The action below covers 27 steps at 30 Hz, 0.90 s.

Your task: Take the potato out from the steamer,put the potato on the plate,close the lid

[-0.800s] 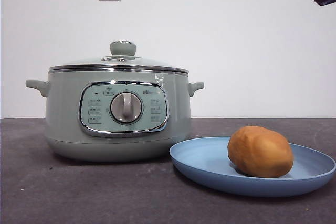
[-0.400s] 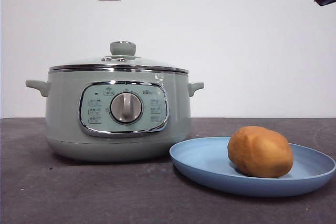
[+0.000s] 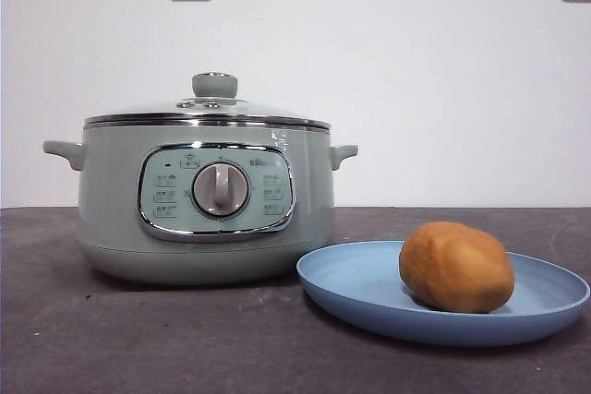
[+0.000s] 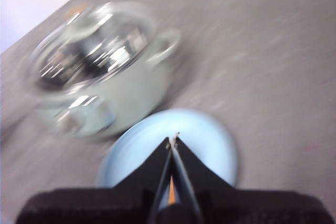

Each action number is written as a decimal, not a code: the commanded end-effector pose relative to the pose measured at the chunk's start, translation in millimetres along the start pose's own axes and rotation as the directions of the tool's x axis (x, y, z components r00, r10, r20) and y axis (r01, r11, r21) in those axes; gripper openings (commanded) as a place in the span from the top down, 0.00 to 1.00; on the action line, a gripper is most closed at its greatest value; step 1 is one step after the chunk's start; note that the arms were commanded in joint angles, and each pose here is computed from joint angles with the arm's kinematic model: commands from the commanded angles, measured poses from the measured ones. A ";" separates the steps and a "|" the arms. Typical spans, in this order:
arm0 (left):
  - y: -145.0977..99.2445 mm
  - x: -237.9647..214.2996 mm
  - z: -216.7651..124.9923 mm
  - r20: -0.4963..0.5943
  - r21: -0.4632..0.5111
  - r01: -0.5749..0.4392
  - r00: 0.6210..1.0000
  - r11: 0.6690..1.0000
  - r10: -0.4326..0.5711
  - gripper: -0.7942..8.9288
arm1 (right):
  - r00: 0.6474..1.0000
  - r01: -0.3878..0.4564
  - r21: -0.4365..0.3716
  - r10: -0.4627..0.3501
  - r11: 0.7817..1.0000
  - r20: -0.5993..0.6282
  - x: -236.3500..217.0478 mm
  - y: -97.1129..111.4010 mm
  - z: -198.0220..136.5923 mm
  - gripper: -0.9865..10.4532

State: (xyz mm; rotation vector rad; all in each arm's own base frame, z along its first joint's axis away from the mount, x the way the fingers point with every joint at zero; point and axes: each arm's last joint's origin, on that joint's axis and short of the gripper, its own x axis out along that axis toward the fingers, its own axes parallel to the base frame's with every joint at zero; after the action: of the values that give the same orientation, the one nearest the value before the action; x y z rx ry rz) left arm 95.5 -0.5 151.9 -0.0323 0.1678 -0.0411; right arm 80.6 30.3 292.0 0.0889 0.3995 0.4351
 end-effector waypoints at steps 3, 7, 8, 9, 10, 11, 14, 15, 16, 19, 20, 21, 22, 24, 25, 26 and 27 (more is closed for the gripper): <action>0.6 1.4 -4.9 -0.013 -0.008 -0.005 1.000 1.000 0.005 0.92 | 0.971 0.159 -0.064 -0.145 0.985 0.190 -14.3 -10.5 4.1 0.91; 0.6 1.4 -4.9 -0.013 -0.008 -0.005 1.000 1.000 0.005 0.92 | 0.925 0.215 -0.054 -0.185 0.975 0.331 -11.6 -16.7 -6.4 0.91; 0.6 1.4 -4.9 -0.013 -0.008 -0.005 1.000 1.000 0.005 0.92 | 0.916 0.223 -0.051 -0.191 0.973 0.353 -9.4 -18.4 -10.7 0.91; 0.6 1.4 -4.9 -0.013 -0.008 -0.005 1.000 1.000 0.005 0.92 | 0.907 0.229 -0.048 -0.195 0.972 0.373 -6.4 -20.3 -16.3 0.91; 0.6 1.4 -4.9 -0.013 -0.008 -0.005 1.000 1.000 0.005 0.92 | 0.899 0.231 -0.047 -0.194 0.972 0.392 -3.0 -22.1 -21.9 0.91; 0.6 1.4 -4.9 -0.013 -0.008 -0.005 1.000 1.000 0.005 0.92 | 0.893 0.229 -0.041 -0.193 0.972 0.407 0.1 -23.6 -26.9 0.91; 0.6 1.4 -4.9 -0.013 -0.008 -0.005 1.000 1.000 0.005 0.92 | 0.873 0.222 -0.030 -0.185 0.975 0.452 11.0 -28.4 -43.9 0.91; 0.6 1.4 -4.9 -0.013 -0.008 -0.005 1.000 1.000 0.005 0.92 | 0.869 0.219 -0.024 -0.184 0.975 0.460 14.8 -30.1 -50.1 0.91; 0.6 1.4 -4.9 -0.013 -0.008 -0.005 1.000 1.000 0.005 0.92 | 0.865 0.218 -0.018 -0.184 0.976 0.467 18.4 -31.8 -56.2 0.91; 0.6 1.4 -4.9 -0.013 -0.008 -0.005 1.000 1.000 0.005 0.92 | 0.854 0.235 0.016 -0.215 0.972 0.474 28.4 -37.3 -73.8 0.91; 0.6 1.4 -4.9 -0.013 -0.008 -0.005 1.000 1.000 0.005 0.92 | 0.851 0.245 0.040 -0.234 0.969 0.471 31.2 -39.1 -79.1 0.91; 0.6 1.4 -4.9 -0.013 -0.008 -0.005 1.000 1.000 0.005 0.92 | 0.849 0.254 0.063 -0.254 0.965 0.463 33.8 -40.9 -84.2 0.91; 0.6 1.4 -4.9 -0.013 -0.008 -0.005 1.000 1.000 0.005 0.92 | 0.846 0.264 0.085 -0.274 0.961 0.458 35.9 -42.5 -88.5 0.91; 0.6 1.4 -4.9 -0.013 -0.008 -0.005 1.000 1.000 0.005 0.92 | 0.841 0.288 0.132 -0.317 0.948 0.438 40.7 -45.9 -97.0 0.91; 0.6 1.4 -4.9 -0.013 -0.008 -0.005 1.000 1.000 0.005 0.92 | 0.841 0.298 0.147 -0.332 0.943 0.428 42.7 -47.2 -100.3 0.91; 0.6 1.4 -4.9 -0.013 -0.008 -0.005 1.000 1.000 0.005 0.92 | 0.842 0.300 0.155 -0.338 0.941 0.420 44.1 -48.0 -102.6 0.91; 0.6 1.4 -4.9 -0.013 -0.008 -0.005 1.000 1.000 0.005 0.92 | 0.846 0.302 0.155 -0.339 0.941 0.412 45.7 -48.7 -105.2 0.91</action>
State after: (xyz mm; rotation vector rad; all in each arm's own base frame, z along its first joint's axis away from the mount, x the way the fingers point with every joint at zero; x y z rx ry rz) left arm 95.5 -0.5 151.9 -0.0327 0.1678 -0.0411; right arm 95.8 5.7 173.3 0.1677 -0.0098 0.0591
